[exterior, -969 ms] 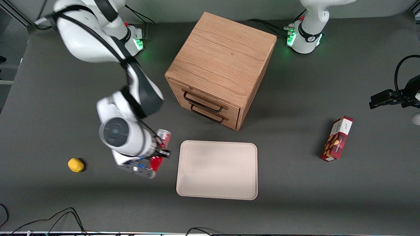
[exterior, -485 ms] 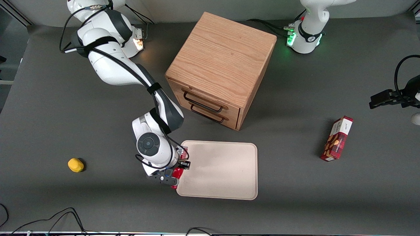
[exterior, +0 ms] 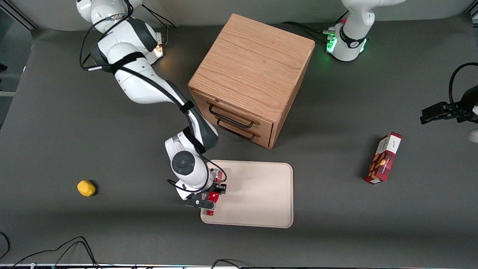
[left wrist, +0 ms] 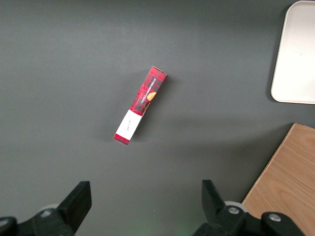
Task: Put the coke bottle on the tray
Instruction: 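Carry the bottle over the cream tray with the right gripper, then lower the bottle onto the tray and open the right gripper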
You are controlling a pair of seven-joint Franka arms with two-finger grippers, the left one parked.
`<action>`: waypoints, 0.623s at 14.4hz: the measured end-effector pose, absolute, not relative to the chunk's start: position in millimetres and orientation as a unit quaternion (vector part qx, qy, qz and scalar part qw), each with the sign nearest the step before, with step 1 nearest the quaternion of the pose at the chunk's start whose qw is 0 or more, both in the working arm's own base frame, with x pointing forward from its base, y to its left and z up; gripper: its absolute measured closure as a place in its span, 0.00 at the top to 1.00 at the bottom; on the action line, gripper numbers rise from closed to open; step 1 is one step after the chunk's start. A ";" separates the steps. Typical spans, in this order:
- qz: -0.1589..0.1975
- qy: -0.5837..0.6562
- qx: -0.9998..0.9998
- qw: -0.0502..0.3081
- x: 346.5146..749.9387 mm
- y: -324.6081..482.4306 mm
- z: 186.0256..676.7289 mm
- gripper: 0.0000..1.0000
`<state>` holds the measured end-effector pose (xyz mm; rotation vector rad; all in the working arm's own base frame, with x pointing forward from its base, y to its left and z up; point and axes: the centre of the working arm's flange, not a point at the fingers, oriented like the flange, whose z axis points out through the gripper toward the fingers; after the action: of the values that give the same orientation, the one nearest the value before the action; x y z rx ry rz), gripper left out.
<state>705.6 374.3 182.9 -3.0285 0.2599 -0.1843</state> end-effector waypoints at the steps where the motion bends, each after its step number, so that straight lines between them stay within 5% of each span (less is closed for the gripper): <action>1: -0.063 0.081 -0.994 0.046 705.2 375.1 178.0 0.56; 4: -0.069 0.075 -0.994 0.044 707.0 373.8 177.8 0.56; 9: -0.079 0.065 -0.994 0.045 707.2 376.5 178.3 0.99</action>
<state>707.2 376.5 178.3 -3.0350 0.1982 -0.2402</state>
